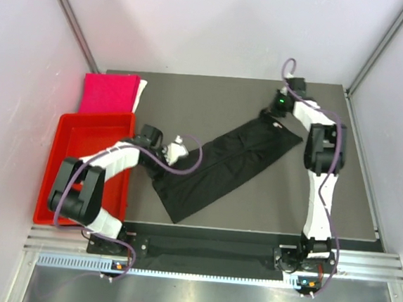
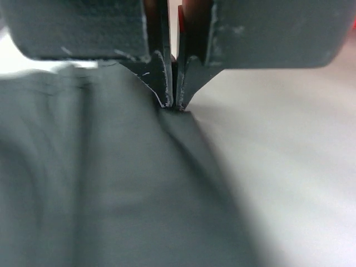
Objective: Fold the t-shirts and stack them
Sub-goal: Fold the tshirt
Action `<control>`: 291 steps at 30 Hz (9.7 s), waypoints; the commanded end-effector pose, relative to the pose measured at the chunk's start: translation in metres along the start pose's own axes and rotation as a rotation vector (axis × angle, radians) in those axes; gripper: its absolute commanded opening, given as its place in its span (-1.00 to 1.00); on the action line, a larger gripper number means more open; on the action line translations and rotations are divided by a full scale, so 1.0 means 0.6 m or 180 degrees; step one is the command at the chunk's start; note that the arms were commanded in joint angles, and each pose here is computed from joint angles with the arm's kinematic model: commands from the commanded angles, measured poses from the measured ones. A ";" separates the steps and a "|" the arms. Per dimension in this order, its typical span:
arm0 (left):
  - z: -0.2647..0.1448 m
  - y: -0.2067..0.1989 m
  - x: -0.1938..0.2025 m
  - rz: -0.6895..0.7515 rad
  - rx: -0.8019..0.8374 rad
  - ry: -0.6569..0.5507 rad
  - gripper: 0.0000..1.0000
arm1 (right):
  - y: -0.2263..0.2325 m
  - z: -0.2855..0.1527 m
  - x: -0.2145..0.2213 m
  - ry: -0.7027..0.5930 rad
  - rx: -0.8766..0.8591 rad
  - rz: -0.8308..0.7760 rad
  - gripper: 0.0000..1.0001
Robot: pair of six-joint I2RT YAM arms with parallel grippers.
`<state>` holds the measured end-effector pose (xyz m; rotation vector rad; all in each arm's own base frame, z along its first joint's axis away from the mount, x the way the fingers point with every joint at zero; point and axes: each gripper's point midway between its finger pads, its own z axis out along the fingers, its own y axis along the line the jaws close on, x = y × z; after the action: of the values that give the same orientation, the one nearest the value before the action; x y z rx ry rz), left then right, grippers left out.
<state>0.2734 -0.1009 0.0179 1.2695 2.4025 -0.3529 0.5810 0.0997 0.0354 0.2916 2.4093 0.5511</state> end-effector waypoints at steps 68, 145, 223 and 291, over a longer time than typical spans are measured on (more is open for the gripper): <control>-0.037 -0.169 -0.076 0.1571 0.0203 -0.0514 0.36 | -0.035 -0.004 -0.178 -0.0803 -0.0144 0.1056 0.08; 0.004 -0.146 -0.226 0.1612 0.0390 -0.0602 -1.00 | 0.111 -0.362 0.468 0.0949 -0.0454 0.0294 -1.00; 0.025 -0.145 -0.211 0.2124 0.0210 -0.0536 0.36 | 0.087 -0.243 0.155 -0.0069 0.0051 -0.0066 -0.43; -0.058 0.022 -0.323 0.1020 -0.0454 -0.0440 -1.00 | 0.102 -0.346 0.281 0.0627 -0.0354 0.0009 -1.00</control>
<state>0.3220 -0.2282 0.1329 1.5636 2.0006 -0.2870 0.2654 0.1609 0.1040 0.2270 2.6596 0.7930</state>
